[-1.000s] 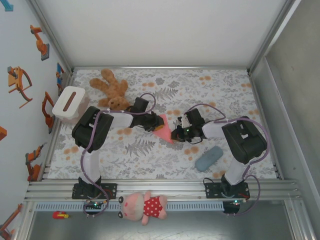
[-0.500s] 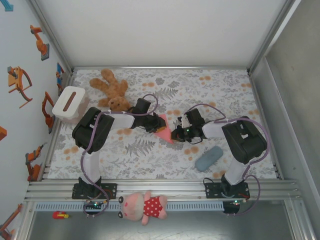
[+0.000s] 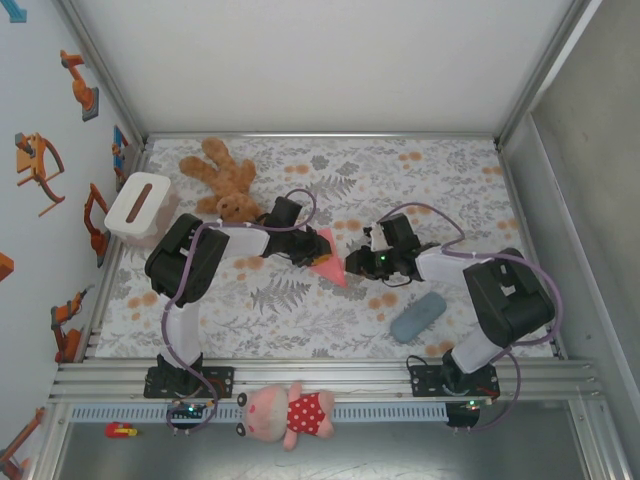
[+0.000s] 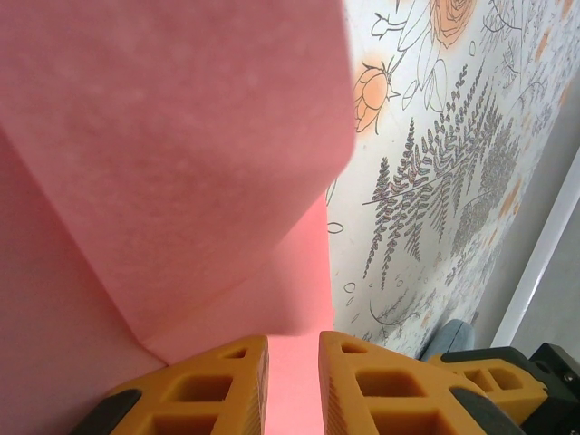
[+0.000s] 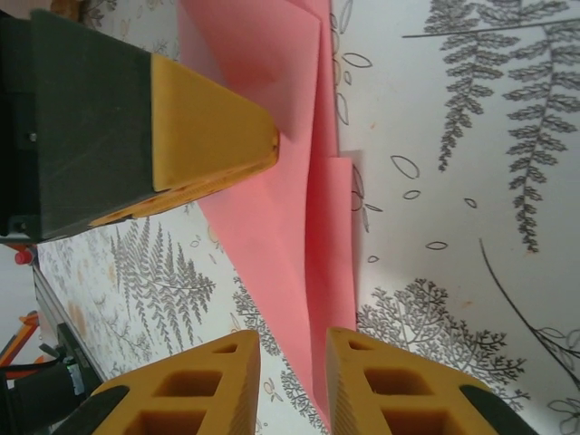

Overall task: Fold a paper plane with a square sheet of paper (pick it up from the middle)
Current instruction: Fourth fold the wing at the center of the table.

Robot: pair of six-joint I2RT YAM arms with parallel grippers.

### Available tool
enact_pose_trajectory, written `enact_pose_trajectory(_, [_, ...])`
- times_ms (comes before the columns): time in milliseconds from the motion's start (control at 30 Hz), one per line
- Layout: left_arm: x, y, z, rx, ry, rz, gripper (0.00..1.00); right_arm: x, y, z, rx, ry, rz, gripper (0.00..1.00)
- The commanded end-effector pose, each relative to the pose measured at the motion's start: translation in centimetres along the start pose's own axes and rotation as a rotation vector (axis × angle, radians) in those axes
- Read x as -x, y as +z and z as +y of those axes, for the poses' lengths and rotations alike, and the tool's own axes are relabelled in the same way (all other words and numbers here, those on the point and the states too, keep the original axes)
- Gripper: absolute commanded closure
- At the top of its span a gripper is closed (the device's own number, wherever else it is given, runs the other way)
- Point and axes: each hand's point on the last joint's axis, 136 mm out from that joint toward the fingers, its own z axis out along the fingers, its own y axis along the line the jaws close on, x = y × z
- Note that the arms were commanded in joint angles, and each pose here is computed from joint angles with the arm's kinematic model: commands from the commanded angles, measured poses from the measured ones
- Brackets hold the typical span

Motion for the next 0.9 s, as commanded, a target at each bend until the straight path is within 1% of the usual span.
enact_pose_trajectory(0, [-0.6,0.5,1.8,0.06,-0.019,0.028,0.79,0.3,0.2,-0.3,-0.013,0.004,0.008,0.75])
enact_pose_trajectory(233, [-0.5,0.6,1.7,0.062,-0.022,0.026,0.79,0.0,1.1,-0.2,0.009,0.003,0.059,0.76])
enact_pose_trajectory(400, [-0.5,0.6,2.1,0.082,-0.036,0.028,0.79,-1.0,1.0,-0.5,-0.012,-0.017,0.098,0.76])
enact_pose_trajectory(667, [-0.4,0.8,2.5,0.103,-0.053,0.03,0.79,-2.6,1.0,-1.5,-0.078,-0.047,0.156,0.71])
enact_pose_trajectory(867, [-0.4,0.8,2.7,0.11,-0.061,0.031,0.79,-3.0,1.4,-1.4,-0.07,-0.052,0.178,0.69])
